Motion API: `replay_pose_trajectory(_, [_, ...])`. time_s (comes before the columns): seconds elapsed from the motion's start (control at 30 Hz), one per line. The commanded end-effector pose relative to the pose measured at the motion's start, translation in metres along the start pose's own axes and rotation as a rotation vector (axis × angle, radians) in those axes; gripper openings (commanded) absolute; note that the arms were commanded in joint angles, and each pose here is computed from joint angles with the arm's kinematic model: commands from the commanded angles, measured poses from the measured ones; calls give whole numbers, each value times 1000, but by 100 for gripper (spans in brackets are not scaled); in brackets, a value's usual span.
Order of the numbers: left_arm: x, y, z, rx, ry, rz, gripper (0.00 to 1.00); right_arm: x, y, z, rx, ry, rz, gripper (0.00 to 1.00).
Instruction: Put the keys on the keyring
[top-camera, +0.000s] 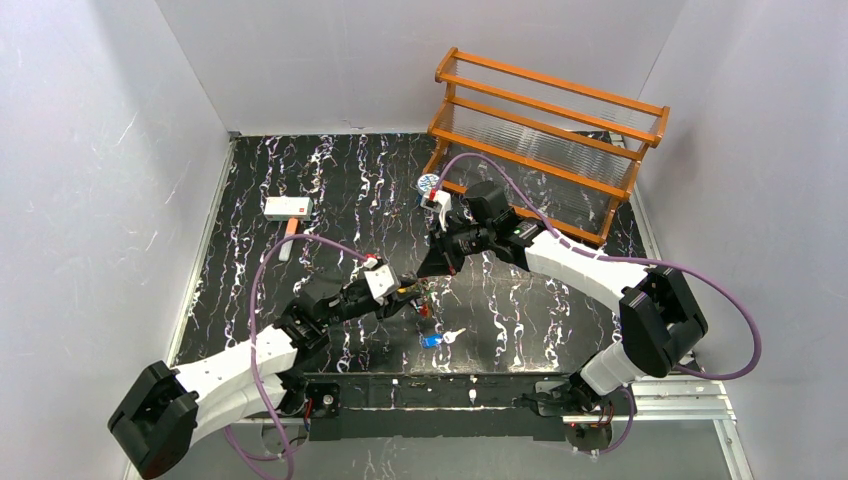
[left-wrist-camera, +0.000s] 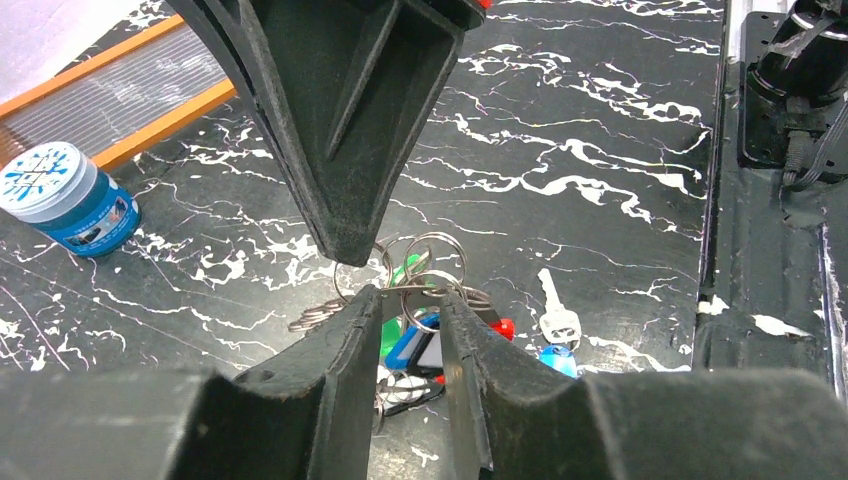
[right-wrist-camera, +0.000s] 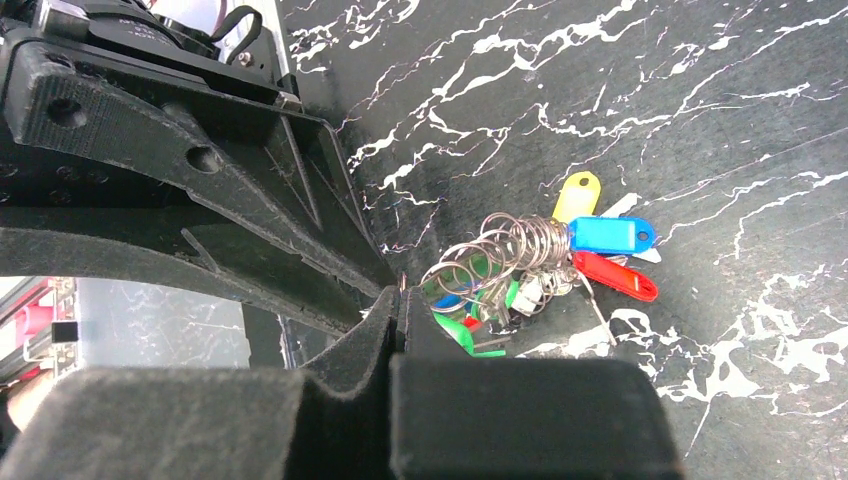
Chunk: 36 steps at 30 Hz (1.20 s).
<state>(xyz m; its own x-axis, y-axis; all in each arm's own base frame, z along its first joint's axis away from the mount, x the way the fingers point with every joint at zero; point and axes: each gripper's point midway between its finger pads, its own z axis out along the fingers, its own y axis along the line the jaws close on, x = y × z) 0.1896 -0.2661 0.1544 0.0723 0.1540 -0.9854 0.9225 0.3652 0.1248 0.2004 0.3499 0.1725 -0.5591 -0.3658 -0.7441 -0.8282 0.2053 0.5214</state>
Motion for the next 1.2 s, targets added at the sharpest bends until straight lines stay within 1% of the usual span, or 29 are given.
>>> replay_pose_trajectory(0.0, [-1,-4,-4,8,-15,18,26,-43,18,-10,-34,-117,-95,1])
replay_pose_trajectory(0.07, [-3,2,-8,-34,-18,22,26,-42,19,-11,-30,-120,-94,1])
replay_pose_trajectory(0.27, [-5,32,-26,-230,-2,47,29,-48,15,-14,2,-176,-139,1])
replay_pose_trajectory(0.43, [-3,39,-29,-270,17,55,29,-36,13,-12,-19,-218,-219,1])
replay_pose_trajectory(0.57, [0,37,-26,-251,30,49,29,-18,5,-7,-9,-231,-241,1])
replay_pose_trajectory(0.73, [2,27,-24,-193,28,62,29,19,-3,2,-34,-155,-213,1])
replay_pose_trajectory(0.83, [6,28,-25,-204,35,60,29,36,-1,6,-58,-123,-213,1])
replay_pose_trajectory(0.97, [9,27,-26,-204,40,56,29,44,3,7,-89,-103,-227,1])
replay_pose_trajectory(1.07, [9,16,-21,-134,28,55,29,46,6,8,-112,-96,-242,1])
replay_pose_trajectory(1.17, [4,-1,-16,-33,-9,49,29,44,11,8,-144,-99,-277,1])
